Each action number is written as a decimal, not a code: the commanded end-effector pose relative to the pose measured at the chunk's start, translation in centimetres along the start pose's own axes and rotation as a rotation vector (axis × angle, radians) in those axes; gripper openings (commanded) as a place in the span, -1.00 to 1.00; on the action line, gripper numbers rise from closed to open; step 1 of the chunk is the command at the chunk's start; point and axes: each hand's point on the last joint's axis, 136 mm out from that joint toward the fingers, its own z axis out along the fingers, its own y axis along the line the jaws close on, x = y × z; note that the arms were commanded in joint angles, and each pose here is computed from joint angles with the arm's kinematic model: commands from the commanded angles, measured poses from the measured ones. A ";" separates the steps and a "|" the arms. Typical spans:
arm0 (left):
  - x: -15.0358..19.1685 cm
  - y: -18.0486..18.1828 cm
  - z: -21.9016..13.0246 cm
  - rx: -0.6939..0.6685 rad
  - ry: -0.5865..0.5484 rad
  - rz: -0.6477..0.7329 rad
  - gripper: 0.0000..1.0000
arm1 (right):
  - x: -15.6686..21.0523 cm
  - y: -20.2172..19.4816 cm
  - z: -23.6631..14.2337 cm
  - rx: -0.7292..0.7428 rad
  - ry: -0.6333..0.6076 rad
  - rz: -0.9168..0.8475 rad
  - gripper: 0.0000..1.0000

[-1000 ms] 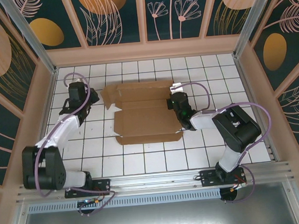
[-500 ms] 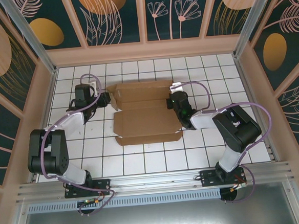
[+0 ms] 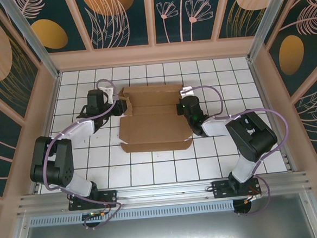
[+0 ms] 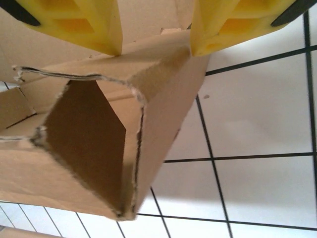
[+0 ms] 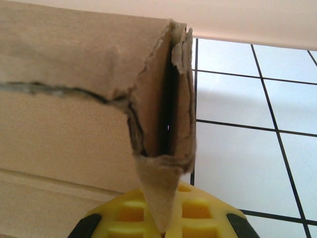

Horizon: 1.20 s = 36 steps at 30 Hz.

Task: Fold the paper box

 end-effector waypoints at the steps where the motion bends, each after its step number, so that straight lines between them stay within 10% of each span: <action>1: -1.4 -1.7 -0.2 0.065 -0.042 0.061 -0.17 | 1.2 1.0 0.2 -0.046 0.052 0.004 -1.00; 17: -4.1 1.8 -1.5 -0.227 -0.203 0.122 -0.18 | 1.0 0.3 -0.4 0.004 0.004 -0.039 -1.00; 36: -2.2 -2.8 -1.3 0.040 -0.201 0.249 -0.19 | 1.2 -0.1 -0.7 0.109 -0.044 -0.141 -1.00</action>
